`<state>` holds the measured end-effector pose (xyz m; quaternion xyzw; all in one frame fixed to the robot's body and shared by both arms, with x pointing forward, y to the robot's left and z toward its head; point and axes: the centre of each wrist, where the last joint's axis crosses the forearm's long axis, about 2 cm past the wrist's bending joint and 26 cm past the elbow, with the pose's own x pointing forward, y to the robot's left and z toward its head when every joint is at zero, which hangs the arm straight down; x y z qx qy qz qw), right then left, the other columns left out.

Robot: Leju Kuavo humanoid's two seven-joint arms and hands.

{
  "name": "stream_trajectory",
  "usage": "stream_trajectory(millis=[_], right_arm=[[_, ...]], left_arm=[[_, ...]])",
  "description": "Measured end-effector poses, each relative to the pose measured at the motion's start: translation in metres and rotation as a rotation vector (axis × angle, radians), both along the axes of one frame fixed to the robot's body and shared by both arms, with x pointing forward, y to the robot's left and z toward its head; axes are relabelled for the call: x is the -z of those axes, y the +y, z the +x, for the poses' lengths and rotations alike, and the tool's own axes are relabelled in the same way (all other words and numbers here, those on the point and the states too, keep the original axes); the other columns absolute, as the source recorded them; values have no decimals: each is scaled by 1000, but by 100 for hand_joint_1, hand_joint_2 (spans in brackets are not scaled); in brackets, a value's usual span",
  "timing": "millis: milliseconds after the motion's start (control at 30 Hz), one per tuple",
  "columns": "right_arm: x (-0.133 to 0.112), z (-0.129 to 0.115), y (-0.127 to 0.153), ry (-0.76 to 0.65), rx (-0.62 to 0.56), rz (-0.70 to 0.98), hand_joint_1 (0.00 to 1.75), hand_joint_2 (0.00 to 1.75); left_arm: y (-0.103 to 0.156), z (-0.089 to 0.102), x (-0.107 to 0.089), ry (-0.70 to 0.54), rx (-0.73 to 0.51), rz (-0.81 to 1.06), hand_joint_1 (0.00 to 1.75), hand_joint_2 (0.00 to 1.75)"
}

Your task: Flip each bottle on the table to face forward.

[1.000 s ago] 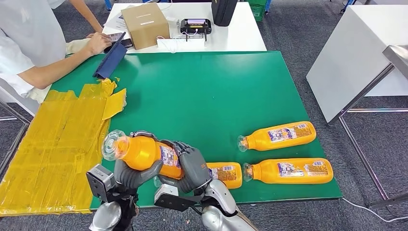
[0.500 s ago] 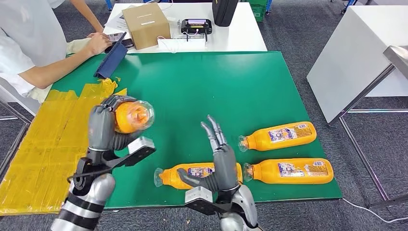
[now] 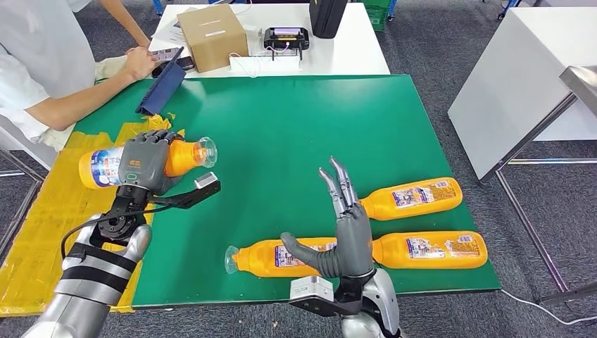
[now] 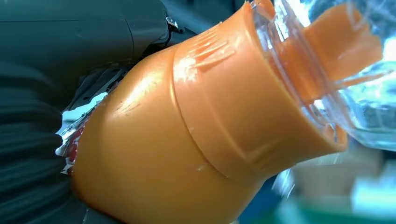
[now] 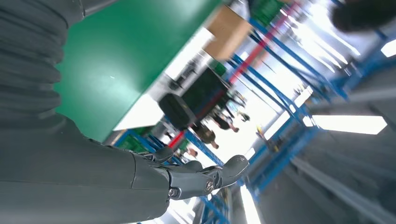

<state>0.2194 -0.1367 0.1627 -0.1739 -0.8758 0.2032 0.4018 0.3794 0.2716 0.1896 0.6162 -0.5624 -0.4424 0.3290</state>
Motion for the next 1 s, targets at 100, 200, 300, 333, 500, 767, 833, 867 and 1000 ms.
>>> stream_trajectory(millis=[100, 200, 300, 333, 500, 767, 833, 867, 1000], right_arm=[[1, 0, 0, 42, -2, -62, 0, 175], [2, 1, -1, 66, 2, -104, 0, 175], [4, 2, -1, 87, 3, -133, 0, 175], [4, 2, -1, 92, 3, -140, 0, 175], [6, 5, 0, 115, -5, -163, 0, 175], [14, 16, 5, 220, -24, -306, 0, 0], [18, 19, 7, 252, -30, -363, 0, 0], [21, 20, 7, 266, -34, -385, 0, 0], [30, 22, 9, 304, -51, -449, 0, 0]], left_arm=[[9, 11, 9, 103, -80, 33, 175, 175], [17, 19, 22, 197, -141, 47, 175, 175], [22, 19, 39, 289, -181, 43, 175, 175], [22, 19, 44, 314, -189, 41, 175, 175], [21, 15, 64, 403, -222, 24, 165, 175], [16, 7, 89, 467, -263, -10, 0, 175], [15, 7, 91, 465, -266, -11, 0, 175], [15, 7, 92, 465, -265, -11, 0, 175], [14, 6, 94, 461, -258, -16, 0, 175]])
